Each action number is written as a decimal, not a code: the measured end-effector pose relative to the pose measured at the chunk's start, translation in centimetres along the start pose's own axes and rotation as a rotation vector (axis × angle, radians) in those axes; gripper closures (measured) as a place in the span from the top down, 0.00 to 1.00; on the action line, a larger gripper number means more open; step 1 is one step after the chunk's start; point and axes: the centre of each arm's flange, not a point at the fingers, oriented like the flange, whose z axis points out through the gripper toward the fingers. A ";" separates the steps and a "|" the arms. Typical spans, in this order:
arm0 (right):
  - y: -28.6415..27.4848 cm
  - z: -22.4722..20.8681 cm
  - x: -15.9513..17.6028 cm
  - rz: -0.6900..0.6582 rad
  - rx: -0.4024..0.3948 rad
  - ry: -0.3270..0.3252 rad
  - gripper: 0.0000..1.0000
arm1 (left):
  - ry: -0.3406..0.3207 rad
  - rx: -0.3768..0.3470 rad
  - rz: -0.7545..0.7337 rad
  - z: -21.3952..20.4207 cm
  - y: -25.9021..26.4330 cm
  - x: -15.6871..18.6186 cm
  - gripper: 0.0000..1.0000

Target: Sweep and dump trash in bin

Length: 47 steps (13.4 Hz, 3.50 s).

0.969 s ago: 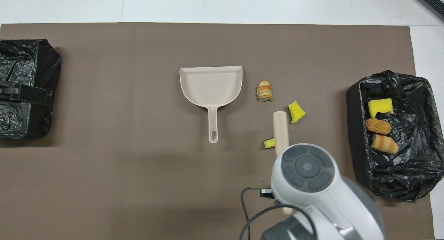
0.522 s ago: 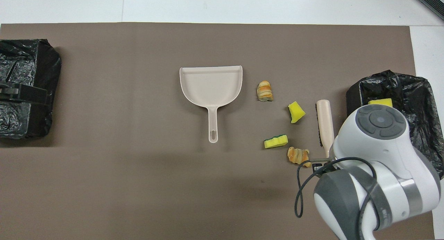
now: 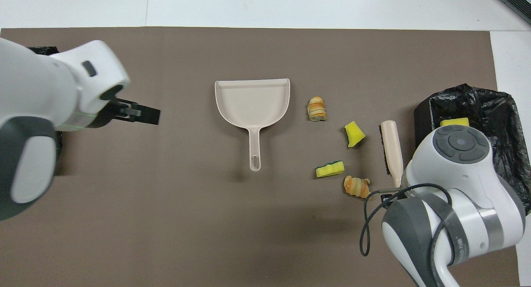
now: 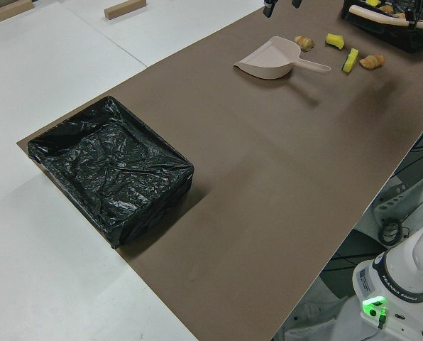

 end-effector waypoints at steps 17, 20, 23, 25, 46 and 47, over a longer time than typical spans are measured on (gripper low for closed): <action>-1.4 5.6 5.3 -0.128 0.008 0.001 0.27 | -0.047 -0.033 -0.065 23.0 19.4 -3.1 0.51; -1.5 5.4 5.3 -0.136 0.007 0.003 0.27 | -0.009 0.073 0.036 22.7 18.1 -2.6 0.33; -1.3 4.4 5.2 -0.132 0.005 0.008 0.27 | -0.044 0.140 0.244 20.5 14.6 -1.8 0.33; -1.1 3.4 5.0 -0.128 0.003 0.005 0.27 | -0.124 0.164 0.415 18.5 11.5 -1.7 0.33; -4.0 6.1 -3.6 0.123 -0.008 -0.130 0.27 | -0.290 0.150 1.325 19.3 6.8 -3.3 0.33; -4.4 6.7 -4.0 0.124 0.019 -0.112 0.27 | -0.294 0.144 1.362 19.4 6.8 -3.4 0.33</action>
